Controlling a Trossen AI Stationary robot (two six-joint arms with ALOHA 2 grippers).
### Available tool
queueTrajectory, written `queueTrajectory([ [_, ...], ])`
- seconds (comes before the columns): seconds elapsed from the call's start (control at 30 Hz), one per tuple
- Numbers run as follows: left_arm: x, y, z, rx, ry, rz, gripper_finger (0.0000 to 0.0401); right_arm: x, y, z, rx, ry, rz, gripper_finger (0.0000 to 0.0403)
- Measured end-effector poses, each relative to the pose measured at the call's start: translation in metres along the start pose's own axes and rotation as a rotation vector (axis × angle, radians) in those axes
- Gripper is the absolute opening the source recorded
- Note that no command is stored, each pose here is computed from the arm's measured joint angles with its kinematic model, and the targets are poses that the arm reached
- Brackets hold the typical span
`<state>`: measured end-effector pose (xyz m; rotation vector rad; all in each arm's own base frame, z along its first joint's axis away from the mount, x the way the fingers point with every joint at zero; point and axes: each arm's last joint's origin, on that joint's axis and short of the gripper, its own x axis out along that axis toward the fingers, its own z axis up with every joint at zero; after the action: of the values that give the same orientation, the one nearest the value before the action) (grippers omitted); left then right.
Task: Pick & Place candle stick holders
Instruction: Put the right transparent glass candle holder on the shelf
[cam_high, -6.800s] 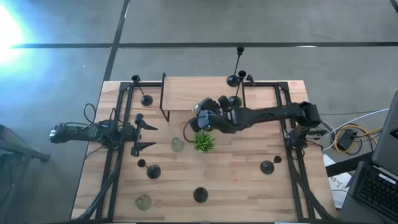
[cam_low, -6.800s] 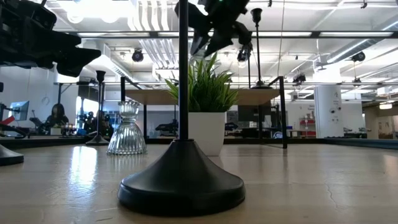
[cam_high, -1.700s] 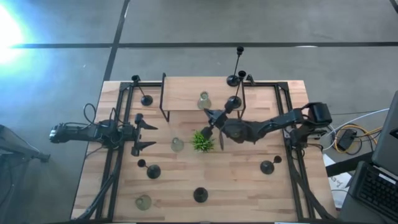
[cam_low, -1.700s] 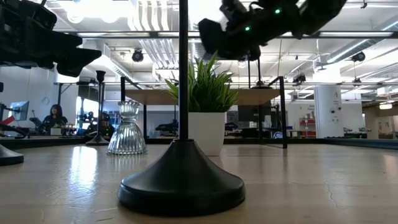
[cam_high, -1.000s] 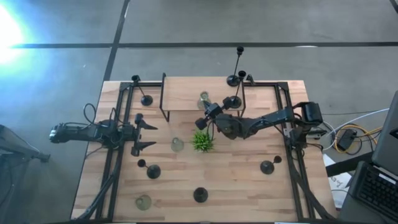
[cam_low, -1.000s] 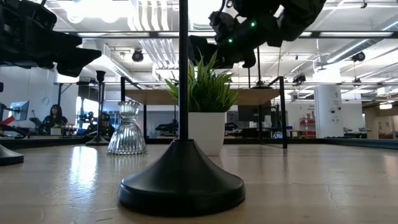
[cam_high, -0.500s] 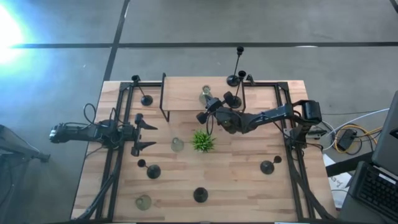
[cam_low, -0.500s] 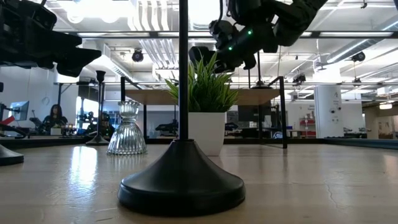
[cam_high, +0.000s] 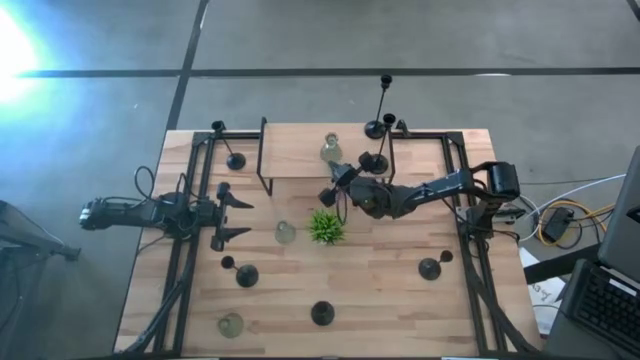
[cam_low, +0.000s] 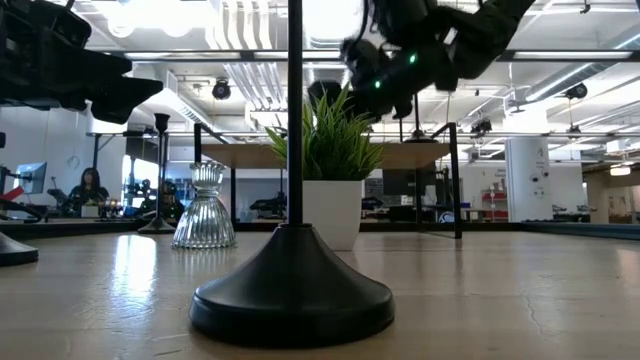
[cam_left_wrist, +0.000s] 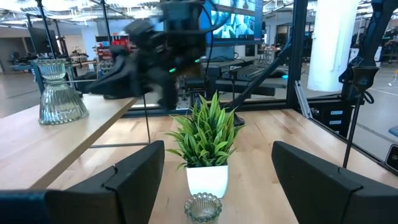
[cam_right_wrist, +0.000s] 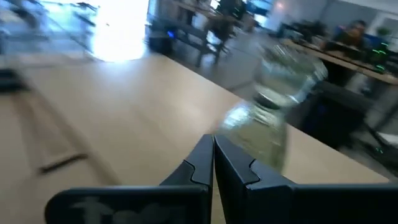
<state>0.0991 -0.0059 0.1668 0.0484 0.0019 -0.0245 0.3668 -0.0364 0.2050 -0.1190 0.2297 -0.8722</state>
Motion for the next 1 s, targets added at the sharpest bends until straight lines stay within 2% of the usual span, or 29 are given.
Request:
queueTrajectory([
  [0.17, 0.0, 0.0, 0.0, 0.0, 0.0, 0.001, 0.03, -0.029, 0.009, 0.024, -0.042, -0.082, 0.071, 0.0008],
  [0.27, 0.0, 0.0, 0.0, 0.0, 0.004, -0.002, 0.03, -0.047, 0.008, 0.036, -0.027, -0.107, 0.131, 0.0008],
  [0.5, 0.0, 0.0, 0.0, 0.0, 0.008, -0.002, 0.03, -0.086, -0.014, 0.065, 0.061, -0.056, 0.444, 0.0008],
  [0.63, 0.0, 0.0, 0.0, 0.001, 0.003, -0.001, 0.03, -0.107, -0.033, 0.074, 0.106, 0.036, 0.661, 0.0008],
  [0.73, 0.0, 0.0, 0.002, 0.019, -0.015, 0.006, 0.03, -0.125, -0.043, 0.076, 0.093, 0.104, 0.803, 0.0008],
  [0.9, 0.0, 0.001, 0.011, 0.007, -0.11, 0.01, 0.03, -0.149, -0.054, 0.075, 0.041, 0.162, 0.874, 0.0008],
  [1.0, -0.001, 0.001, 0.017, -0.058, -0.176, 0.007, 0.03, -0.158, -0.054, 0.078, 0.048, 0.144, 0.899, 0.0008],
])
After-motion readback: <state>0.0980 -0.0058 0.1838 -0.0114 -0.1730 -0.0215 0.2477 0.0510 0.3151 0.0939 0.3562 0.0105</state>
